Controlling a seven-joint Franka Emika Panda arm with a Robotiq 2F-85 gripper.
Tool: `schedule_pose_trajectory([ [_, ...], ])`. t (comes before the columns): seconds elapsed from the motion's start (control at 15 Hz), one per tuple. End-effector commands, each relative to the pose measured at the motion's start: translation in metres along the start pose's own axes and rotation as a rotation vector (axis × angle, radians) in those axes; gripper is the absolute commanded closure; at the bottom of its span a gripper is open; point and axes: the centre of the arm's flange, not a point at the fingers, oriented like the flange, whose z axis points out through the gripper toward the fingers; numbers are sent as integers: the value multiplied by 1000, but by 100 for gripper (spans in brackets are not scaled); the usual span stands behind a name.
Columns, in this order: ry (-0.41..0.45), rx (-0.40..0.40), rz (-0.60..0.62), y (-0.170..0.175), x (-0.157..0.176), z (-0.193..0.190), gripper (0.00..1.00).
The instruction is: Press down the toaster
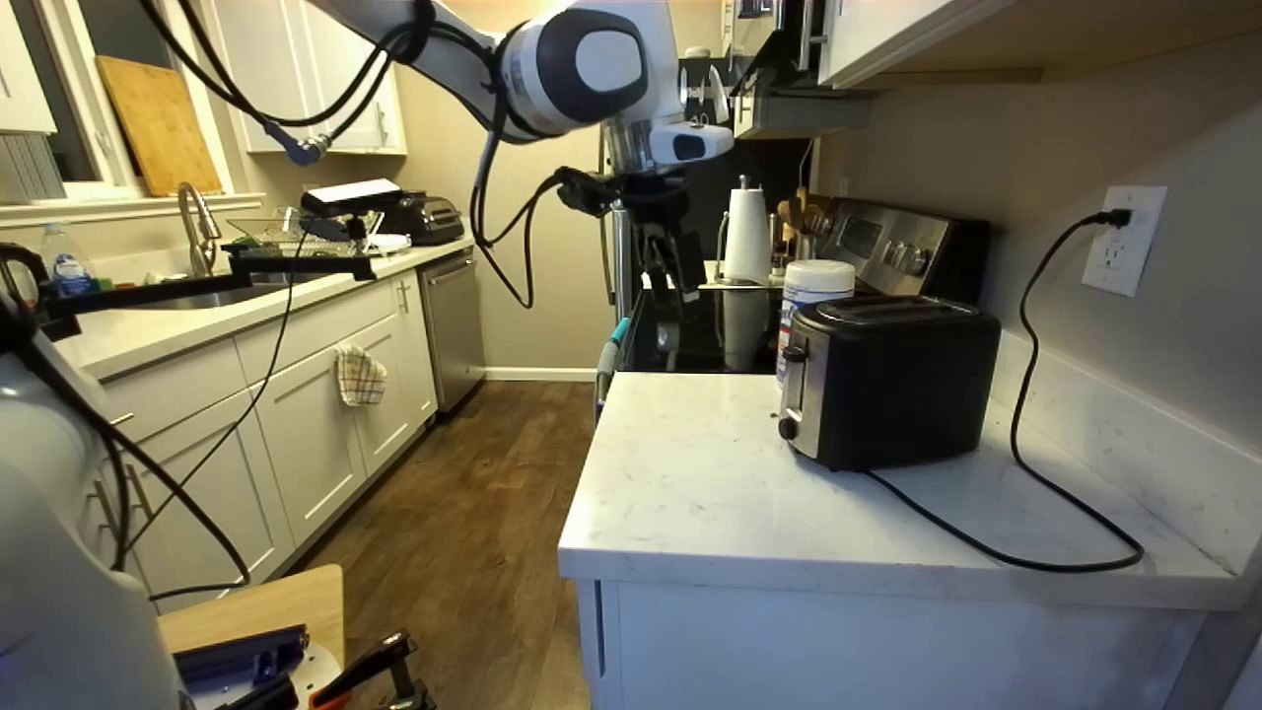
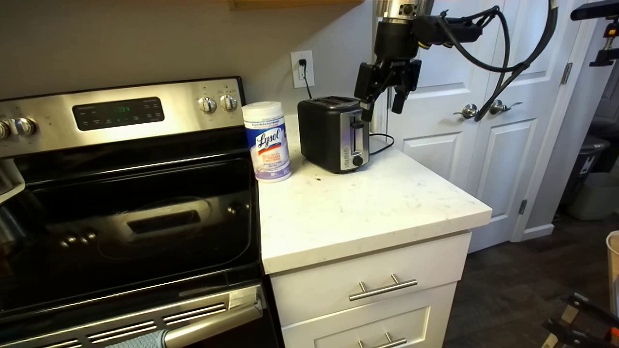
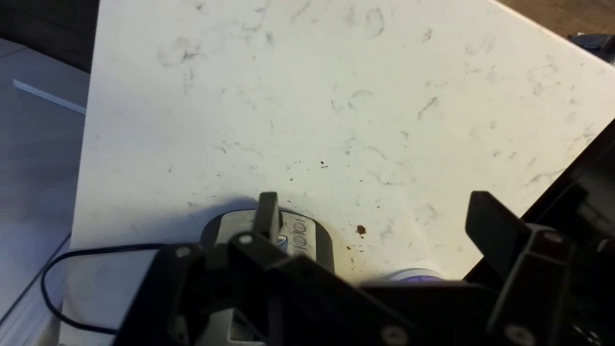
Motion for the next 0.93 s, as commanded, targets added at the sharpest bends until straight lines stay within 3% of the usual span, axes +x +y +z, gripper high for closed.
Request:
schedule_pose_trajectory([
  [0.0, 29, -56, 56, 11, 11, 13, 0],
  [0.33, 4, -90, 106, 37, 31, 41, 0],
  [0.87, 15, -22, 198, 71, 76, 43, 0],
])
